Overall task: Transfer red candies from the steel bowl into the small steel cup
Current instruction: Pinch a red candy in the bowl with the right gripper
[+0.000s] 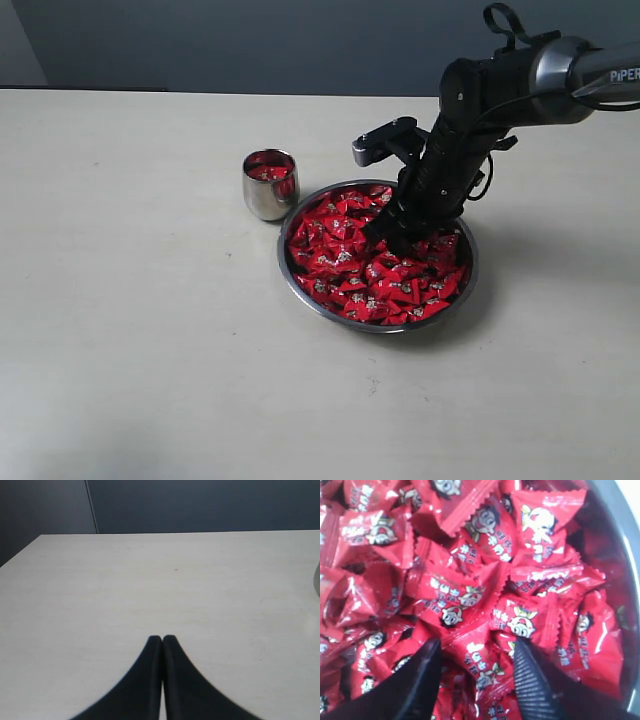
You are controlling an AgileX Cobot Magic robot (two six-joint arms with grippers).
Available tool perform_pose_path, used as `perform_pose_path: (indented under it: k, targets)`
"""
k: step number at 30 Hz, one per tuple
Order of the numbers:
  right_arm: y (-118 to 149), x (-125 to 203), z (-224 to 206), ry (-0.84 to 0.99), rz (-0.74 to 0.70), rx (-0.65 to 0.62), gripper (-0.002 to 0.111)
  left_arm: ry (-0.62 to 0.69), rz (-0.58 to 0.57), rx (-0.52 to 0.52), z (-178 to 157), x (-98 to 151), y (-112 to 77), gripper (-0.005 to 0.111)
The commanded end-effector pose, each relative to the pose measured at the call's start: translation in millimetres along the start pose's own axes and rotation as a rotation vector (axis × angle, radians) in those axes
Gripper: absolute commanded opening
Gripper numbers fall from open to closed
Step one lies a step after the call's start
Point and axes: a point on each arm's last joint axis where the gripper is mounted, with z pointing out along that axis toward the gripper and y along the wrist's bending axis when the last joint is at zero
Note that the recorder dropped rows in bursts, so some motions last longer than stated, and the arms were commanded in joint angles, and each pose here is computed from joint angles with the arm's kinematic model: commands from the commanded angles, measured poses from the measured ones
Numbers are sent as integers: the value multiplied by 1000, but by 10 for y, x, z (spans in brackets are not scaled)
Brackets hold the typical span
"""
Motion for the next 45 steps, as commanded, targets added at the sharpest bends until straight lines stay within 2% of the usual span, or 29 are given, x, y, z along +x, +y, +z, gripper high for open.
perform_pose_path:
  k: [1, 21, 24, 28, 30, 41, 45]
  targets:
    - [35, -9, -3, -4, -9, -2, 45, -11, -6, 6, 1, 4, -4, 0]
    - [22, 22, 147, 31, -10, -6, 45, -11, -6, 6, 1, 4, -4, 0]
    - [22, 24, 147, 33, -10, -7, 37, -11, -6, 6, 1, 4, -4, 0]
    - [22, 24, 147, 33, -10, -7, 18, -11, -6, 6, 1, 4, -4, 0]
    - [22, 24, 147, 33, -10, -7, 13, -11, -6, 6, 1, 4, -4, 0]
    - [23, 14, 118, 23, -9, -4, 12, -11, -6, 6, 1, 4, -4, 0]
    - [22, -38, -19, -33, -9, 14, 12, -11, -6, 6, 1, 4, -4, 0]
